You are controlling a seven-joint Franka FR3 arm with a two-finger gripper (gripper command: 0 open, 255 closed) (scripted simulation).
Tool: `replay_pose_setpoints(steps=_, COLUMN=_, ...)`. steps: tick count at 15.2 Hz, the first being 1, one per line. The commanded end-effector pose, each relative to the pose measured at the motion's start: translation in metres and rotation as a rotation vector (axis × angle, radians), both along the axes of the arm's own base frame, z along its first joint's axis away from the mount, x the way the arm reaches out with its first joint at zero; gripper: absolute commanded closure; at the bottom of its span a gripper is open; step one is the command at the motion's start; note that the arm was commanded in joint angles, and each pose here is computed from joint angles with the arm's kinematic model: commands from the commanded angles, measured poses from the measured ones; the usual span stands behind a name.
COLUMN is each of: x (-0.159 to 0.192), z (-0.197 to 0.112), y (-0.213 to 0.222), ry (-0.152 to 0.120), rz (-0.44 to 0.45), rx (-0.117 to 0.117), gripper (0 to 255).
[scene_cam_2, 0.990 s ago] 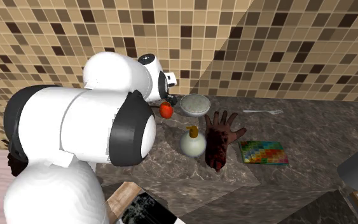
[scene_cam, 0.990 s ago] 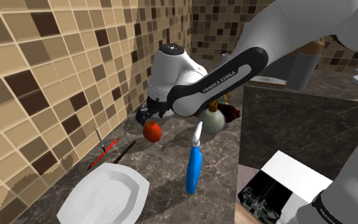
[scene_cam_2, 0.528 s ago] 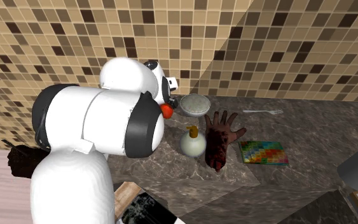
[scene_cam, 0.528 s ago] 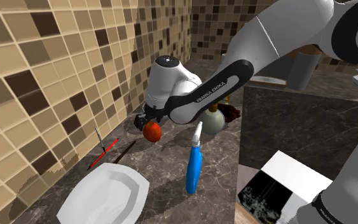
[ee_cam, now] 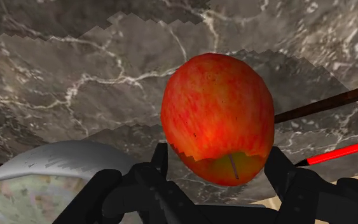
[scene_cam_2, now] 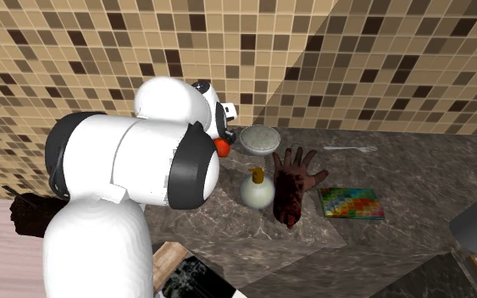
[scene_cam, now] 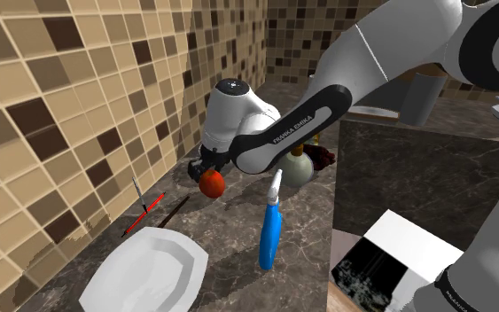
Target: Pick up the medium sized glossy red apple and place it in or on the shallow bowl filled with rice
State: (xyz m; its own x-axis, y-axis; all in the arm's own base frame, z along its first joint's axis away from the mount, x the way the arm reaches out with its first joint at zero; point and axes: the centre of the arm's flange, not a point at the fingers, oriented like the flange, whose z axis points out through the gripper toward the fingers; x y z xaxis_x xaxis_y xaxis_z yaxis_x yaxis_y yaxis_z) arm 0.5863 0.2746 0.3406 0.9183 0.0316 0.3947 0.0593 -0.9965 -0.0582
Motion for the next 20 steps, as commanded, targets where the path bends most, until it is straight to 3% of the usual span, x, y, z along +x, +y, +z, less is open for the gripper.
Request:
replay_pose_setpoints(steps=1, x=0.000, z=-0.001, y=-0.001, ry=0.003, rz=-0.002, rx=-0.002, gripper=255)
replay_pose_setpoints(steps=9, x=0.000, z=-0.001, y=-0.001, ry=0.003, rz=-0.002, rx=-0.002, gripper=255)
replay_pose_setpoints(steps=20, x=0.000, z=0.057, y=-0.001, ry=0.003, rz=-0.002, rx=-0.002, gripper=255)
